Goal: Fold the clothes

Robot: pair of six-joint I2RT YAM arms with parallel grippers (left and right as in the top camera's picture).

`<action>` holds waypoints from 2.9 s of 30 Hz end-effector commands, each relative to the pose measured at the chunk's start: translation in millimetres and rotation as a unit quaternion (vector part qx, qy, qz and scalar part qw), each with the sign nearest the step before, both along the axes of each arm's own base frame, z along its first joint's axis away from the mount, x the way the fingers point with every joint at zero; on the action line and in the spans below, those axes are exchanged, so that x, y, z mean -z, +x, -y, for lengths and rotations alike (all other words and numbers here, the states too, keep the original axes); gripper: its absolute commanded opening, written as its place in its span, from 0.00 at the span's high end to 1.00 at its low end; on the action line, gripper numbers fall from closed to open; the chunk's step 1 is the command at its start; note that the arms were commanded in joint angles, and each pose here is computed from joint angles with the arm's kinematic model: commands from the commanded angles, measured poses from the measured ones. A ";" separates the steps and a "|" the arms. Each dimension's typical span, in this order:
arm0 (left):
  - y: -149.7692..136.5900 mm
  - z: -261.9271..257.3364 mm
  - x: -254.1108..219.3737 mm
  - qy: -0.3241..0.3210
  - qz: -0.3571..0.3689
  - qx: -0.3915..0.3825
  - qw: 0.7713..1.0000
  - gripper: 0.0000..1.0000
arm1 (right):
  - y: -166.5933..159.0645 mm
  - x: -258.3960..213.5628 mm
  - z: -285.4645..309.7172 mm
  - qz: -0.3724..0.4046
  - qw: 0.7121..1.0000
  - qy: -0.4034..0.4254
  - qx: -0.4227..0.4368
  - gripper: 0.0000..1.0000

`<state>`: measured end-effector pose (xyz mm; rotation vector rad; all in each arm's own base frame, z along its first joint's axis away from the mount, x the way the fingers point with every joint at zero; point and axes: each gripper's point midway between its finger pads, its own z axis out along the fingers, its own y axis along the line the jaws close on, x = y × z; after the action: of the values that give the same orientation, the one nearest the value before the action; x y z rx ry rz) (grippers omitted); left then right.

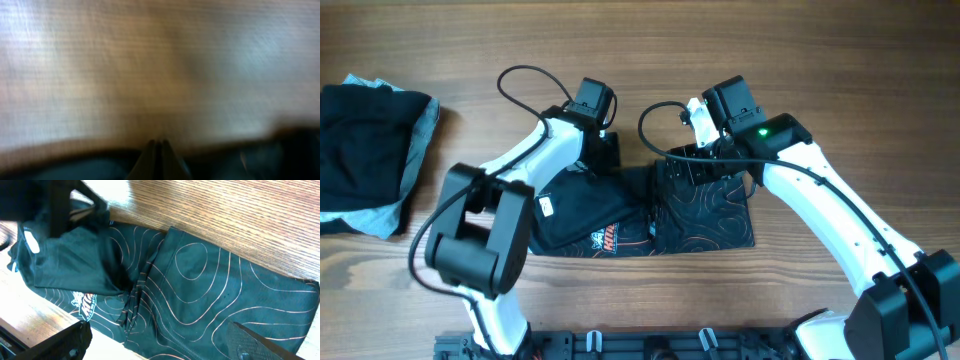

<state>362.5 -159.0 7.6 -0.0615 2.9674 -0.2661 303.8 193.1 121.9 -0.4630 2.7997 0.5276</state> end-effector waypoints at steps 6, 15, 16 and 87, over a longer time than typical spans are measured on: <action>-69.5 27.2 -79.3 -0.049 -0.049 0.021 0.997 0.96 | 4.1 -4.2 2.2 0.009 1.000 -0.005 0.007 0.09; -91.7 85.3 -82.6 -0.071 -0.032 0.070 0.994 0.92 | 4.0 -4.1 2.3 0.008 1.000 -0.005 0.007 0.09; -86.4 80.8 -82.2 -0.064 -0.025 0.064 0.996 0.71 | 3.5 -3.9 2.5 0.007 1.000 -0.005 0.007 0.09; -52.1 69.1 -146.7 -0.103 0.026 0.111 0.988 0.36 | 11.5 13.0 149.5 -0.081 0.949 -0.094 0.291 0.00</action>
<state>280.5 -250.7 108.6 0.2653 3.0274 -0.5368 311.4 48.0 104.7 0.4163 2.9665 0.1993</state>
